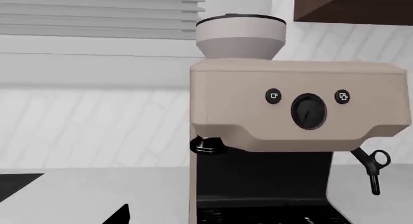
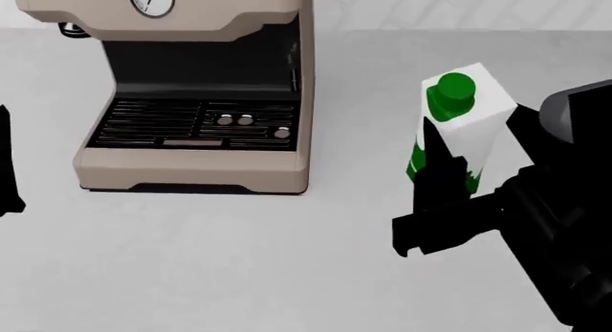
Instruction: Place the eggs and milk next to the bowl.
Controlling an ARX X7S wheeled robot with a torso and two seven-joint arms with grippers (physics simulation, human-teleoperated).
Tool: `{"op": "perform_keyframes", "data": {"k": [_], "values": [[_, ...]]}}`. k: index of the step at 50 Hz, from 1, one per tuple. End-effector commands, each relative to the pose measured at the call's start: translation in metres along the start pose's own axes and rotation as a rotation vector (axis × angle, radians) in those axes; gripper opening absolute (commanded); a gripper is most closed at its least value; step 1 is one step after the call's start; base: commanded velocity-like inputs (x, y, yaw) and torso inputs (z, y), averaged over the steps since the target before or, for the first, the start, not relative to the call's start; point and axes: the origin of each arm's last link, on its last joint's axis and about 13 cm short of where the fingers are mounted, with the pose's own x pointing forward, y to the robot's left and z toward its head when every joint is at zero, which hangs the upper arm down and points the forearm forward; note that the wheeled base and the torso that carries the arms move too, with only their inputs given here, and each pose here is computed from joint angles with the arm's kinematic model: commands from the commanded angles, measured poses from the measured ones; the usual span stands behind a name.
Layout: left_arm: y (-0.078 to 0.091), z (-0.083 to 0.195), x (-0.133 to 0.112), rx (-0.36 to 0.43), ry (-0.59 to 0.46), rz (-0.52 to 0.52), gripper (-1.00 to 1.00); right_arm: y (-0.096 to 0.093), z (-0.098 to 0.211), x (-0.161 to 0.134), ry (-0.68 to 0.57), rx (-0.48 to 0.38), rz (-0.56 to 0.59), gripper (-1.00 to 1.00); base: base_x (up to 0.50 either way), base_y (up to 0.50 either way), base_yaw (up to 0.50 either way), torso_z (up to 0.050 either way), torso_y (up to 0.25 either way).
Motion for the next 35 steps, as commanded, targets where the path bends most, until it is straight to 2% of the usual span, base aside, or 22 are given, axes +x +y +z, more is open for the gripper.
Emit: {"op": "perform_keyframes", "data": {"k": [1,8,16,30,35], "values": [[0.0000,-0.0006,-0.0003,0.001,0.000,0.000,1.00,0.0006,0.0004,0.0005,-0.017,-0.008,-0.003,-1.00,-0.50,0.00,0.00,0.000,0.000],[-0.0010,-0.0004,0.0001,0.000,0.000,-0.004,1.00,0.0006,0.0000,-0.0008,-0.017,-0.004,-0.004,-1.00,-0.50,0.00,0.00,0.000,0.000],[-0.0015,0.0039,0.0011,-0.006,-0.014,-0.003,1.00,0.0024,-0.0026,0.0001,-0.018,-0.009,-0.001,-1.00,0.00,0.00,0.00,0.000,0.000],[-0.0018,0.0007,-0.0031,-0.024,-0.021,0.009,1.00,0.0057,-0.0021,0.0035,-0.004,-0.019,0.003,-1.00,0.00,0.50,0.00,0.000,0.000],[-0.0048,0.0079,-0.0049,-0.024,-0.022,0.011,1.00,0.0098,-0.0043,0.0012,0.015,-0.021,0.013,-1.00,0.00,0.50,0.00,0.000,0.000]]}}
